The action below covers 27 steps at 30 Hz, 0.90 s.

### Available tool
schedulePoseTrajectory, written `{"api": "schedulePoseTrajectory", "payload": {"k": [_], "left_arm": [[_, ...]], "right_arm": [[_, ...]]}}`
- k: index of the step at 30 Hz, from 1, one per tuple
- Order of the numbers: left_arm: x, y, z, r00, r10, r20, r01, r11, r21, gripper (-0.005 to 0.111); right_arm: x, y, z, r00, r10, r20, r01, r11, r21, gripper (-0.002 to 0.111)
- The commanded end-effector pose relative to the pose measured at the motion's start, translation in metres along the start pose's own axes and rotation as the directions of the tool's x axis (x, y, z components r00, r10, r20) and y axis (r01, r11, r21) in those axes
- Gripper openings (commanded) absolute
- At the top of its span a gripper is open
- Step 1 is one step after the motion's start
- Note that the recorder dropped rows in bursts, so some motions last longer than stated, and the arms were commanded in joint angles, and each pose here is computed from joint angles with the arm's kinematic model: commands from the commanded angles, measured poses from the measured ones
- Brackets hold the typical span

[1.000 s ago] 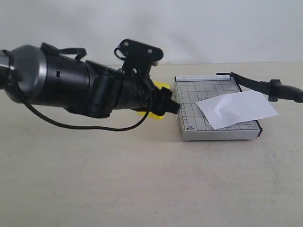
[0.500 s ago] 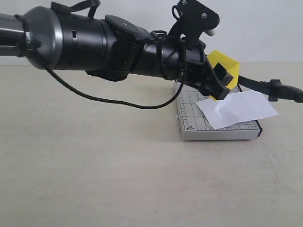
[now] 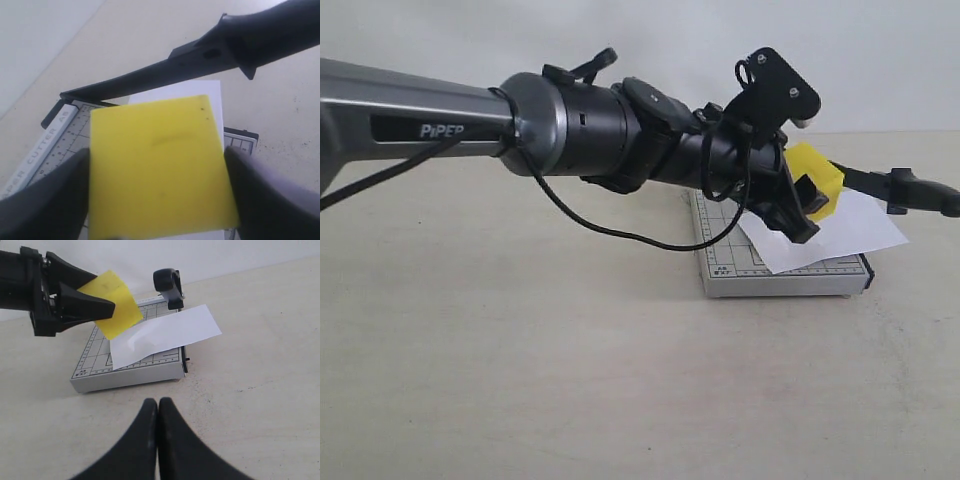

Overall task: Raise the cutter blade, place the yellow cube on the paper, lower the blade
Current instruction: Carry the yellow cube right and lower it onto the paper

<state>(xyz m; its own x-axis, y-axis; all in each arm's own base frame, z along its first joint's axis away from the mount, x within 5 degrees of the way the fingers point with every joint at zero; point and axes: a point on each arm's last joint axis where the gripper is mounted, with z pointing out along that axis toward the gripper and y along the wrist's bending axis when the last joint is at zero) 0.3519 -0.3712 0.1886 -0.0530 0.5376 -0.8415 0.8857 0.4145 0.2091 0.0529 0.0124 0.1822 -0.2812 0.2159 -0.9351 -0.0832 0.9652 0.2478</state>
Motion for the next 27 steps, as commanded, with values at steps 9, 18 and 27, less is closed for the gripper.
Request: {"api": "schedulePoseTrajectory", "payload": {"k": [9, 18, 27], "left_arm": [[0.003, 0.000, 0.026, 1.000, 0.009, 0.016, -0.009, 1.000, 0.015, 0.005], [0.007, 0.003, 0.032, 1.000, 0.013, 0.013, -0.013, 1.000, 0.006, 0.005], [0.019, 0.000, 0.040, 0.999, 0.033, -0.008, -0.033, 0.999, 0.022, 0.005]], "right_arm": [[-0.001, 0.000, 0.000, 1.000, -0.005, 0.008, 0.005, 1.000, 0.000, 0.000], [-0.001, 0.000, 0.000, 1.000, -0.005, 0.008, 0.005, 1.000, 0.000, 0.000], [-0.001, 0.000, 0.000, 1.000, -0.005, 0.008, 0.005, 1.000, 0.000, 0.000]]}}
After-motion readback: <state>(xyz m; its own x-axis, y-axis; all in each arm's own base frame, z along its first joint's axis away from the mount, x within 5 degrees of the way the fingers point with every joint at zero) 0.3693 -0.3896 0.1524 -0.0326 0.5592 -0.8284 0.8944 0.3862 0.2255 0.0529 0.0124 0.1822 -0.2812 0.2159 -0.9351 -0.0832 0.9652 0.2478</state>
